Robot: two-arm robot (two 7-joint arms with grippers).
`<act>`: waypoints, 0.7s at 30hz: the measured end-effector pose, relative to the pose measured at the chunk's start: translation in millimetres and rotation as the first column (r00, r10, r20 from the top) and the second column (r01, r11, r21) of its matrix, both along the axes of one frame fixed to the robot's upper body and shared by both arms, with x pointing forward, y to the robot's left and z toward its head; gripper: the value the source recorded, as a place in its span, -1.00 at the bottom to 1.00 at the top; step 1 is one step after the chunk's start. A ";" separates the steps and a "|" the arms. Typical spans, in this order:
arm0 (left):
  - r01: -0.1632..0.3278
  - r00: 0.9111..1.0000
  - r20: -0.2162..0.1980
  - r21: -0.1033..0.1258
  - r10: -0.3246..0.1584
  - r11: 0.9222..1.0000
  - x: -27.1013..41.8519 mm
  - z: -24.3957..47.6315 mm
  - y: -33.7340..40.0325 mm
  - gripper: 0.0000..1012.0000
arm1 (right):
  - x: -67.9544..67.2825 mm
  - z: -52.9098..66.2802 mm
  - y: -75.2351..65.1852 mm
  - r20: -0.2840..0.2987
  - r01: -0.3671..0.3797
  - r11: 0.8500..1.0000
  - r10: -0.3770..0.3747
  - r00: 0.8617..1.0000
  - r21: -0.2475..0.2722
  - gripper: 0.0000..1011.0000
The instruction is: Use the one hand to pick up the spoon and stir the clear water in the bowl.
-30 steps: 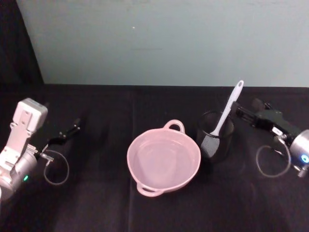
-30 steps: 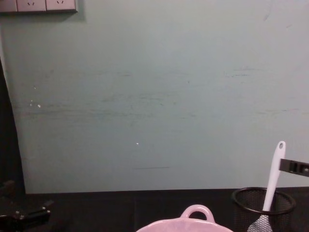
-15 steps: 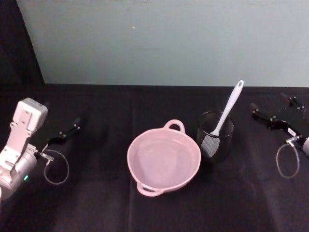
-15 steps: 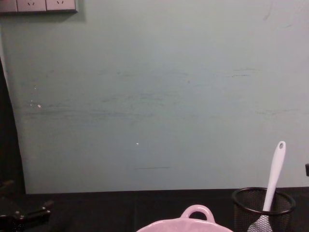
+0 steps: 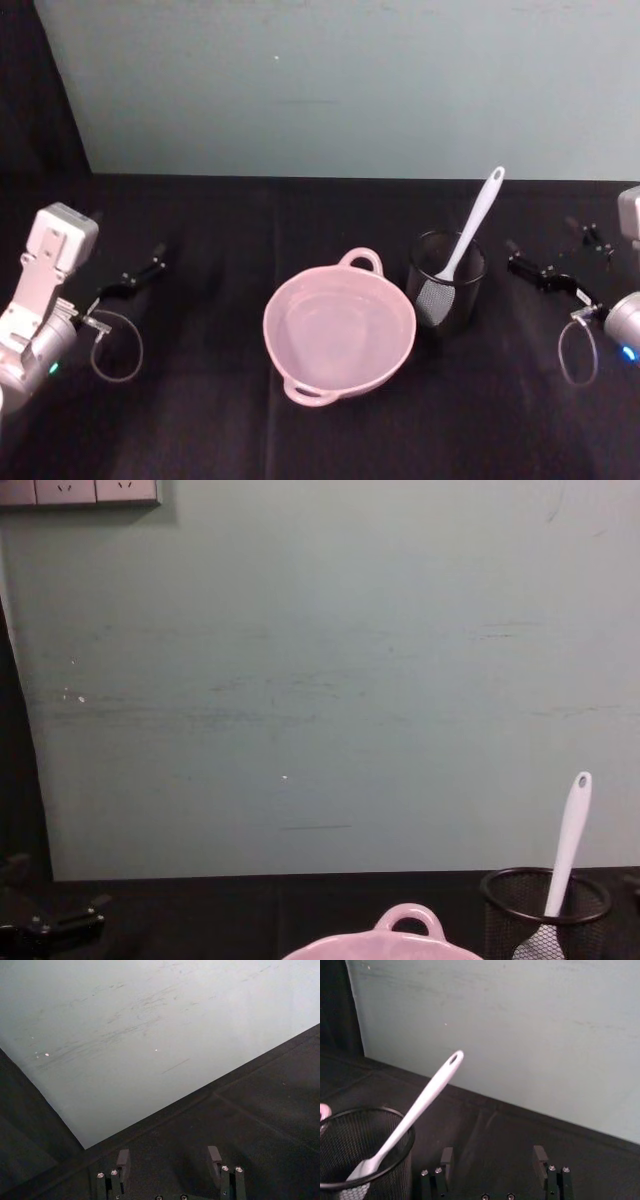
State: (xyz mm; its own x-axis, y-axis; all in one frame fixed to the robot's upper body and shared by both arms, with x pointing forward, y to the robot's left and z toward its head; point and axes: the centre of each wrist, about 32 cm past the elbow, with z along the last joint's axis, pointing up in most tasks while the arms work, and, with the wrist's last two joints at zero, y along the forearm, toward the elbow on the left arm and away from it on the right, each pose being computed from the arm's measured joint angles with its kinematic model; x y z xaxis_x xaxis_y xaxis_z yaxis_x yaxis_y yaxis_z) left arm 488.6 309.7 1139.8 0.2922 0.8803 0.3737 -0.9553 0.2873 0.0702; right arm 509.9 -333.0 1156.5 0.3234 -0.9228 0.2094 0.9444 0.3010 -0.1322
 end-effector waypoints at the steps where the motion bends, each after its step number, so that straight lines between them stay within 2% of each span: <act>1: 0.000 1.000 0.000 0.000 0.000 1.000 0.0 0.0 0.0 0.99 | 0.3 -2.0 0.2 -0.004 0.000 1.000 0.000 1.000 0.002 0.99; 3: 0.000 1.000 0.000 0.000 0.000 1.000 0.0 0.0 0.0 0.99 | 1.0 -7.2 0.5 -0.017 -0.002 1.000 0.002 1.000 0.007 0.99; 9: 0.000 1.000 0.000 0.000 0.000 1.000 0.0 0.0 0.0 0.99 | 1.2 -12.7 3.3 -0.031 -0.013 1.000 0.013 0.999 0.007 0.99; 21: 0.000 1.000 0.000 0.000 0.000 1.000 0.0 0.0 0.0 0.99 | 1.4 -13.3 4.2 -0.034 -0.015 1.000 0.015 0.999 0.002 0.99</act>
State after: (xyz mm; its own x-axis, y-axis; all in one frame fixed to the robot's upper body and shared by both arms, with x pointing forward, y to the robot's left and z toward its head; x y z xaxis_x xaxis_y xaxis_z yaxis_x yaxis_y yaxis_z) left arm 488.6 309.7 1139.8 0.2923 0.8803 0.3737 -0.9553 0.2873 0.0703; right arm 511.3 -328.8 1143.2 0.3442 -0.9182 0.1962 0.9347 0.3153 -0.1639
